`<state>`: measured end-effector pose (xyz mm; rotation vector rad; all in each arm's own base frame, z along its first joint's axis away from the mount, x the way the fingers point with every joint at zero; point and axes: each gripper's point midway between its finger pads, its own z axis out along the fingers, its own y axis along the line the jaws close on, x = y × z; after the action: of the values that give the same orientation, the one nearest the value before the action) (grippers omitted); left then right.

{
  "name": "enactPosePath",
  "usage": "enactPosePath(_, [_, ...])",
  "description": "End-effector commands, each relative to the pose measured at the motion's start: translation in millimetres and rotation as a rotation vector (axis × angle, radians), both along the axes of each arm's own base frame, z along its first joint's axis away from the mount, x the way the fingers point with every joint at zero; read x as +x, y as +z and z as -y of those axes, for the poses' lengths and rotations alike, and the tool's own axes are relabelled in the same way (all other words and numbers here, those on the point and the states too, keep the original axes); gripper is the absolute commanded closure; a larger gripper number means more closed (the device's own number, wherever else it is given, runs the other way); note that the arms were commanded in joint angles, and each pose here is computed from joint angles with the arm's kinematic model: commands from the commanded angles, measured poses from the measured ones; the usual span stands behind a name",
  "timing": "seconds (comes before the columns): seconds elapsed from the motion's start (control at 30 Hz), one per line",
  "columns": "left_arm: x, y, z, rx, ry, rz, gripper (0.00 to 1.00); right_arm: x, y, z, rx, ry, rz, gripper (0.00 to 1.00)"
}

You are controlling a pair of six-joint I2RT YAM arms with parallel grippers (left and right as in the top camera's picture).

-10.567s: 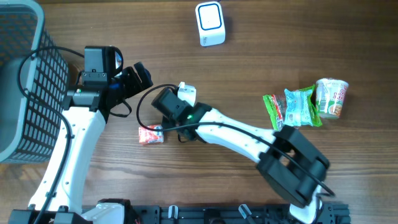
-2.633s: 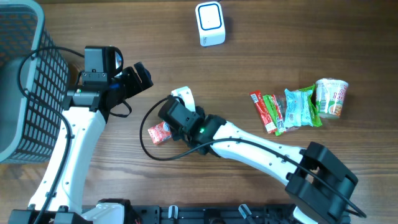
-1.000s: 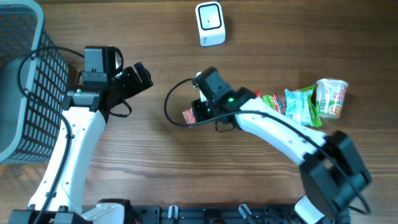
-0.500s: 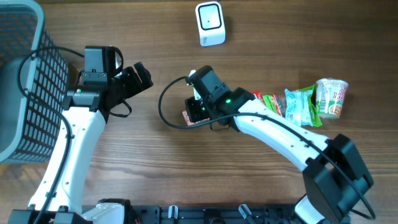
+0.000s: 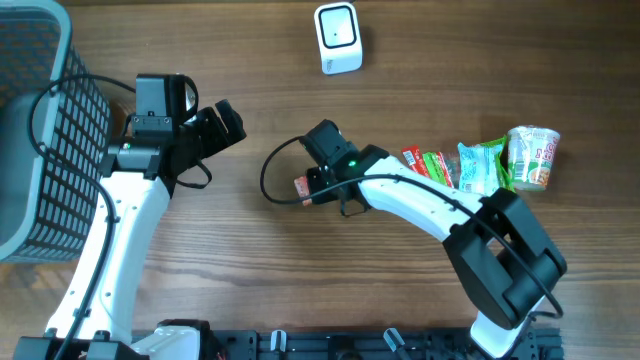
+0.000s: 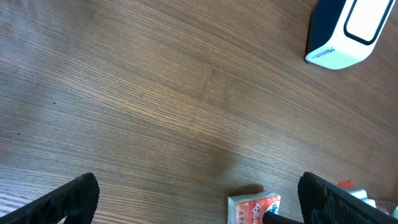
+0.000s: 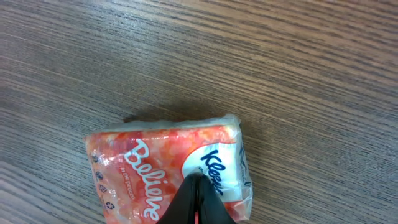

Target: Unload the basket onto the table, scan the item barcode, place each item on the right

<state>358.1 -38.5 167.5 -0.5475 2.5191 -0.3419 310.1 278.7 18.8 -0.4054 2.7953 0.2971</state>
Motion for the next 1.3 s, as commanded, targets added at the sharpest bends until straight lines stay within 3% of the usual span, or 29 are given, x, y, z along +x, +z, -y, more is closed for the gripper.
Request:
enactPosePath(0.0, [0.5,2.4,-3.0,0.008,0.008,0.009,0.0,13.6,47.2,-10.4,0.081,0.017,0.09,0.92])
enactPosePath(0.1, [0.5,2.4,-3.0,0.008,0.008,0.009,0.0,5.9,56.8,-1.4,0.067,0.012,0.075,0.89])
enactPosePath(0.4, [0.5,2.4,-3.0,0.008,0.008,0.009,0.0,9.8,9.3,-7.5,0.088,0.017,0.088,0.87])
enactPosePath(0.6, [0.5,2.4,-3.0,0.008,0.008,0.009,0.0,4.5,-23.3,-2.5,0.045,0.003,0.031,0.93])
enactPosePath(0.67, [0.5,2.4,-3.0,0.008,0.008,0.009,0.0,8.2,-12.6,-6.3,0.07,-0.006,0.044,0.96])
enactPosePath(0.87, [0.5,2.4,-3.0,0.008,0.008,0.009,0.0,26.5,62.0,-17.6,0.164,0.008,0.195,0.83])
enactPosePath(0.9, [0.5,2.4,-3.0,0.008,0.008,0.009,0.0,27.3,60.3,-13.2,0.15,-0.008,0.192,0.83])
enactPosePath(1.0, [0.5,2.4,-3.0,0.008,0.008,0.009,0.0,31.2,46.4,15.1,0.116,-0.175,0.143,0.95])
enactPosePath(1.1, [0.5,2.4,-3.0,0.008,0.008,0.009,0.0,32.5,31.8,37.2,0.103,-0.267,0.101,0.92])
enactPosePath(1.27, [0.5,2.4,-3.0,0.008,0.008,0.009,0.0,9.7,11.7,36.4,0.117,-0.234,-0.005,0.86])
